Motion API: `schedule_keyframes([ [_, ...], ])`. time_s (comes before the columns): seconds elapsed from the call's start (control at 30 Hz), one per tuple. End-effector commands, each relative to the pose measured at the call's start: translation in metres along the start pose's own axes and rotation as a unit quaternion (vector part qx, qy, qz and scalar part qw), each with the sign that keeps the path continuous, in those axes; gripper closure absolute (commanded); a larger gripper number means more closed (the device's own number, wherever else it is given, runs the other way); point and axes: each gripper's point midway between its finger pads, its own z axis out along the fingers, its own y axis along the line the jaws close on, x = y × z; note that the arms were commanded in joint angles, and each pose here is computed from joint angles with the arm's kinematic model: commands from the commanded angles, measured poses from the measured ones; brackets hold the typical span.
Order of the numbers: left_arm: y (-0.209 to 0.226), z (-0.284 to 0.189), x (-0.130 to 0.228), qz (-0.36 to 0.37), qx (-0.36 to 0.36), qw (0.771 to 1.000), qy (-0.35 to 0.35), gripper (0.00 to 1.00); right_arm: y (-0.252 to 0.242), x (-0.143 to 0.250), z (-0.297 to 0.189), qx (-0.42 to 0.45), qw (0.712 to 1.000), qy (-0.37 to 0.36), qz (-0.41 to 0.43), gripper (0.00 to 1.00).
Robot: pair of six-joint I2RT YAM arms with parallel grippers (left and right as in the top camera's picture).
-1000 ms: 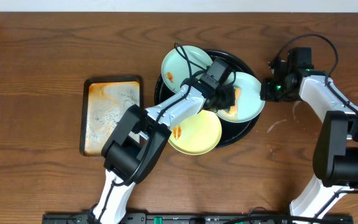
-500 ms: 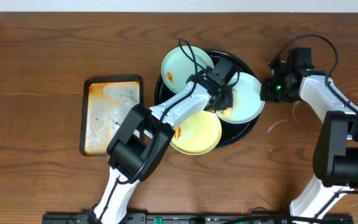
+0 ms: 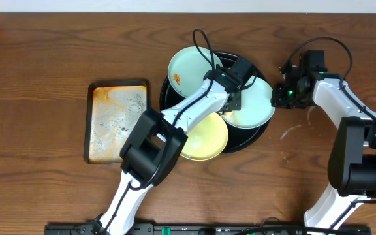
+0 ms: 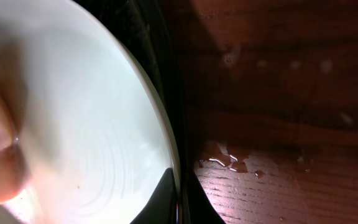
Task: Clean dirty plates on tray and stack at the side
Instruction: 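Scrub the held pale green plate with the sponge in the left gripper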
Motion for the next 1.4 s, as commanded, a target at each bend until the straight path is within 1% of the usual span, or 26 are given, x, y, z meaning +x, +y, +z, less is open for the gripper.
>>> schedule_keyframes([
  [0.0,0.023,-0.006,-0.023,-0.001,-0.050,0.998,-0.028,0.92,-0.018,0.014,0.009,0.044,0.999,0.024,0.010,0.99],
  [0.2,0.030,-0.029,-0.033,-0.013,-0.053,0.998,-0.028,0.92,-0.020,0.009,-0.001,0.060,0.998,0.010,0.008,0.99],
  [0.27,0.033,-0.036,-0.036,-0.020,-0.043,0.999,-0.027,0.92,-0.019,0.005,-0.006,0.059,0.998,0.002,0.006,0.99],
  [0.43,0.029,-0.048,-0.039,-0.035,0.005,0.999,-0.009,0.92,-0.016,0.000,-0.016,0.060,0.998,-0.012,0.002,0.99],
  [0.6,0.027,-0.052,-0.035,-0.046,0.045,0.998,0.024,0.92,-0.011,-0.007,-0.030,0.058,0.998,-0.033,-0.003,0.99],
  [0.73,0.020,-0.058,-0.033,-0.030,0.092,0.994,0.047,0.92,-0.003,-0.016,-0.050,0.056,0.996,-0.061,-0.022,0.99],
  [0.83,0.024,-0.063,-0.032,-0.023,0.101,0.993,0.054,0.92,0.006,-0.024,-0.073,0.062,0.993,-0.092,-0.039,0.99],
  [0.97,0.030,-0.074,-0.034,-0.007,0.101,0.994,0.049,0.92,0.011,-0.034,-0.109,0.115,0.981,-0.142,-0.067,0.99],
  [1.07,0.031,-0.086,-0.039,-0.003,0.107,0.994,0.036,0.93,0.024,-0.037,-0.131,0.155,0.966,-0.168,-0.122,0.99],
  [1.2,0.035,-0.104,-0.045,0.005,0.114,0.993,0.019,0.92,0.040,-0.038,-0.144,0.217,0.943,-0.184,-0.172,0.99],
  [1.27,0.039,-0.111,-0.047,0.005,0.115,0.993,0.015,0.92,0.043,-0.037,-0.146,0.251,0.932,-0.188,-0.183,0.99],
  [1.33,0.044,-0.116,-0.048,0.009,0.114,0.993,0.012,0.92,0.046,-0.039,-0.152,0.296,0.914,-0.198,-0.194,0.99],
  [1.37,0.047,-0.117,-0.049,0.010,0.113,0.993,0.012,0.92,0.049,-0.041,-0.154,0.305,0.909,-0.202,-0.201,0.99],
])
